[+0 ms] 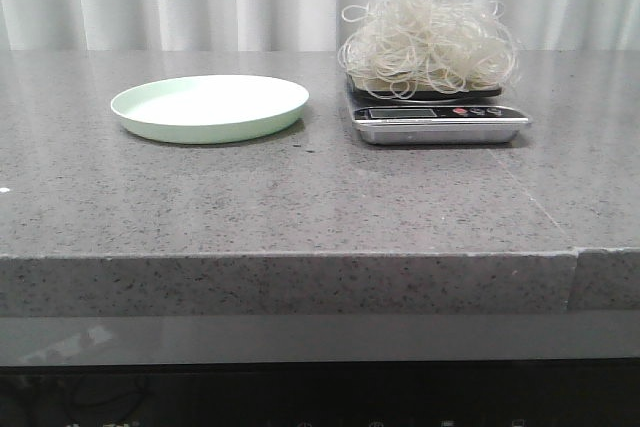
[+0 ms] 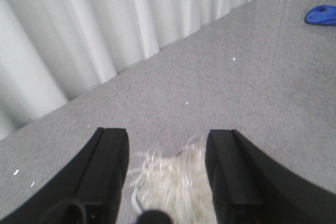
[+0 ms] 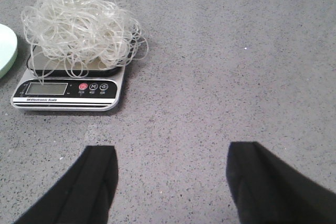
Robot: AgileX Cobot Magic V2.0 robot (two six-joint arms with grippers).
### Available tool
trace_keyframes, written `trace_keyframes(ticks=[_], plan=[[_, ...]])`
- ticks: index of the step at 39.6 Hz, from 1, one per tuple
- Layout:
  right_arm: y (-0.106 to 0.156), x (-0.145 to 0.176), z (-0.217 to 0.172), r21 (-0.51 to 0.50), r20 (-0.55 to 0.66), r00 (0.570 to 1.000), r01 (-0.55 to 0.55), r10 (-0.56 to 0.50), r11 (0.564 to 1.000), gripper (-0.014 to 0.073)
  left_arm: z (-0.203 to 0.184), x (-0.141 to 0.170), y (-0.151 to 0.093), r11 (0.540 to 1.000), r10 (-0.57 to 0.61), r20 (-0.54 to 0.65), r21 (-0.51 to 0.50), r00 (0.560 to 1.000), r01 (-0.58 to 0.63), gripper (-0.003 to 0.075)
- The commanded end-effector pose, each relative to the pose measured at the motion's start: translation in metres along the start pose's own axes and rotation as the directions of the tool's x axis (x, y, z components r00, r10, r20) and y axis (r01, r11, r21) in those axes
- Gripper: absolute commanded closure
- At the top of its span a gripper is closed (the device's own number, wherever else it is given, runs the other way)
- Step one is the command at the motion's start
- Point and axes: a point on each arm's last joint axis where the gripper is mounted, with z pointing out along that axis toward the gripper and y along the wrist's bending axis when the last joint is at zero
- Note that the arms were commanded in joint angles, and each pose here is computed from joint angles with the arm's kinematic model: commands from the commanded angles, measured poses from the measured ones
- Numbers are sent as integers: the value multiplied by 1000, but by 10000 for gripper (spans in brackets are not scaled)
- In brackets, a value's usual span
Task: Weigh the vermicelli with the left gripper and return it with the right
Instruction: 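Lower the vermicelli onto the scale pan and open the left gripper, then withdraw the left gripper and hold while the scale weighs the noodles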
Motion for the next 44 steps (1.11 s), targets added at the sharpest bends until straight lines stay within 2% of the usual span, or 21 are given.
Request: trace_keyframes(ticks=[1, 10, 15, 21, 44], plan=[[0, -13, -3, 8, 83, 996, 12, -12, 1000, 35, -66, -29, 7, 1000, -9, 86, -12, 996, 10, 293], [0, -13, -3, 8, 83, 996, 12, -12, 1000, 35, -126, -37, 8, 999, -33, 114, -3, 993, 34, 293], [0, -13, -3, 8, 83, 996, 12, -12, 1000, 35, -143, -26, 1, 1000, -14, 110, 14, 994, 13, 293], [0, -13, -3, 8, 83, 996, 12, -12, 1000, 35, -164, 1, -6, 999, -8, 135, 44, 991, 2, 293], [0, -13, -3, 8, 83, 996, 12, -12, 1000, 35, -243, 144, -5, 996, -53, 171, 75, 984, 40, 293]])
